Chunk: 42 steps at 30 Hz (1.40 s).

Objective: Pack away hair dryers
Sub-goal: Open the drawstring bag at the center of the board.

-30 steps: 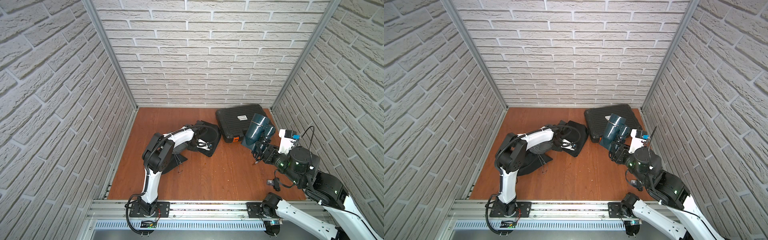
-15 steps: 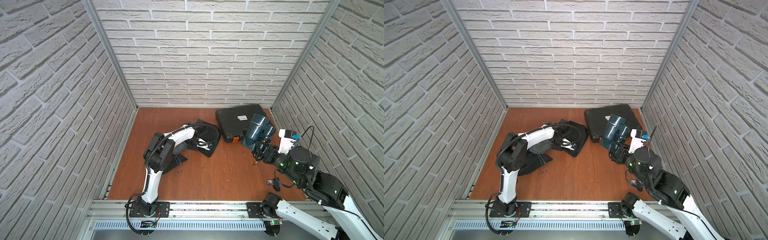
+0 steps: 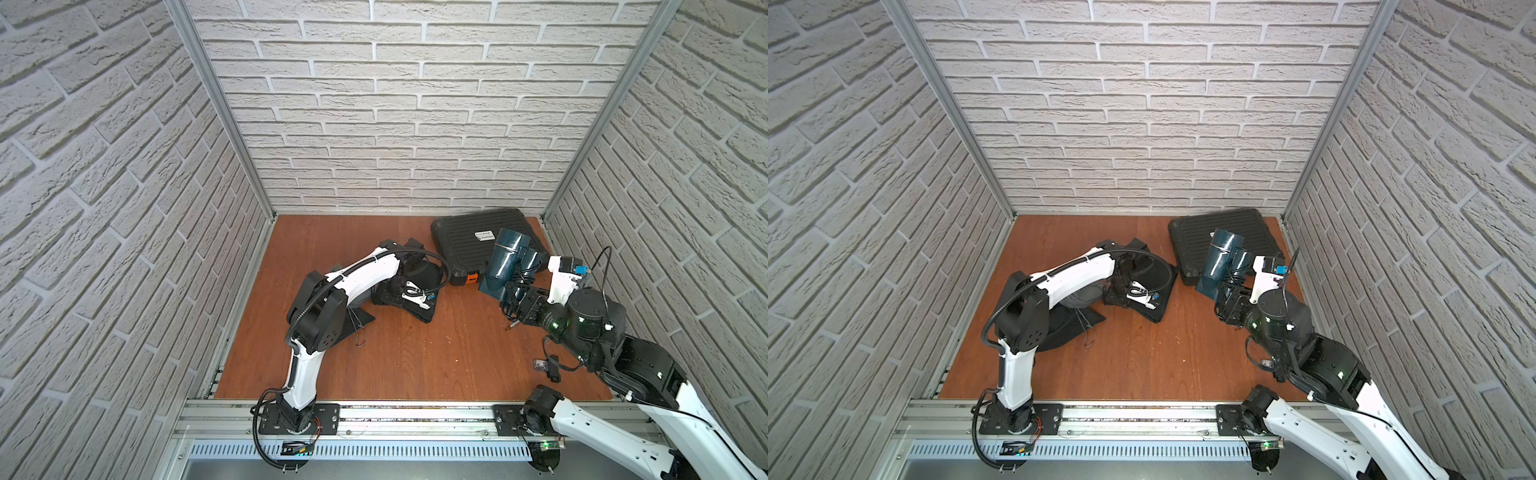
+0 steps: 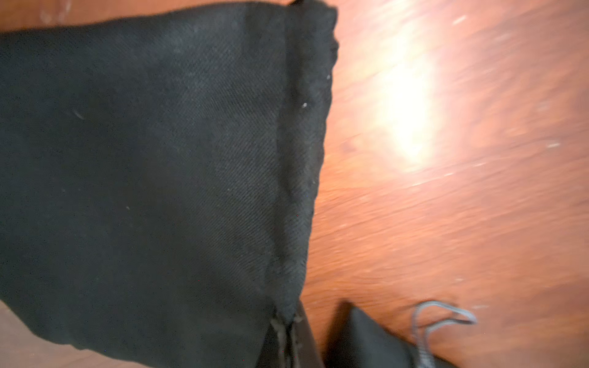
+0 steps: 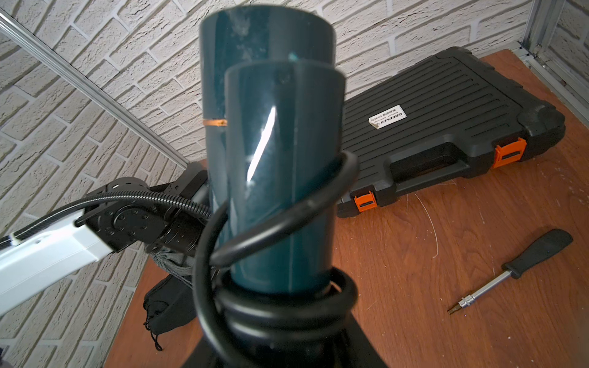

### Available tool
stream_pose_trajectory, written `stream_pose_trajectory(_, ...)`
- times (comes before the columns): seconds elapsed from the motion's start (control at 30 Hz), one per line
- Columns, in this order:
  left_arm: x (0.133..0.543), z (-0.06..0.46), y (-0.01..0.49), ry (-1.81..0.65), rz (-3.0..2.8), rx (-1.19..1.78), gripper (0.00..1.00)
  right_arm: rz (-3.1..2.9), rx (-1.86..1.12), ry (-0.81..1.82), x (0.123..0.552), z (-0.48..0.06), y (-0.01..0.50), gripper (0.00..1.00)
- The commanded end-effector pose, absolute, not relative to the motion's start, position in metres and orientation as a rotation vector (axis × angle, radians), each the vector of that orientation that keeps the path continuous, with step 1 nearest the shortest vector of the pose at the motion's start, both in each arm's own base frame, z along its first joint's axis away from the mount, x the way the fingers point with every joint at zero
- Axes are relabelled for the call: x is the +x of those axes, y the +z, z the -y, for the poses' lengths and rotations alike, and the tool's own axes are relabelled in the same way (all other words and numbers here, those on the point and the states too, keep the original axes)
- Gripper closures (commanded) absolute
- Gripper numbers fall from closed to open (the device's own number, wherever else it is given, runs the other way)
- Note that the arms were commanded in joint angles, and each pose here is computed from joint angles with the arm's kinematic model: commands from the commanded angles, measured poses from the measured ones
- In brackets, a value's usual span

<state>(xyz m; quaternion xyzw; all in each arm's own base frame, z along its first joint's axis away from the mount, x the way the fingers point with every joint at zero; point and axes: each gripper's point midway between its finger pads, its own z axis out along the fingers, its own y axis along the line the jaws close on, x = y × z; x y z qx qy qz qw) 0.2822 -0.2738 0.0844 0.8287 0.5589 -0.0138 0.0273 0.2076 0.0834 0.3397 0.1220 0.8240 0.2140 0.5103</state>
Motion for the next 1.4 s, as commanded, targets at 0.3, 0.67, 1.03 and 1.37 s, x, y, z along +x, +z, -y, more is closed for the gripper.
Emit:
stream_pose_trajectory(0.3, 0.212, 0.272, 0.077, -0.247, -1.953, 2.500, 1.00, -1.884, 0.315, 0.545, 0.213, -0.081, 0.363, 0.98)
stream_pose_trajectory(0.67, 0.208, 0.274, 0.055, -0.136, -1.960, 2.458, 0.84, -1.888, 0.309, 0.536, 0.212, -0.080, 0.358, 0.98)
stream_pose_trajectory(1.03, 0.214, 0.279, 0.041, 0.010, -1.868, 2.470, 0.82, -1.875, 0.310, 0.543, 0.208, -0.077, 0.359, 0.98)
stream_pose_trajectory(1.37, 0.237, 0.286, 0.072, 0.041, -1.957, 2.309, 1.00, -1.904, 0.307, 0.539, 0.198, -0.071, 0.367, 0.97)
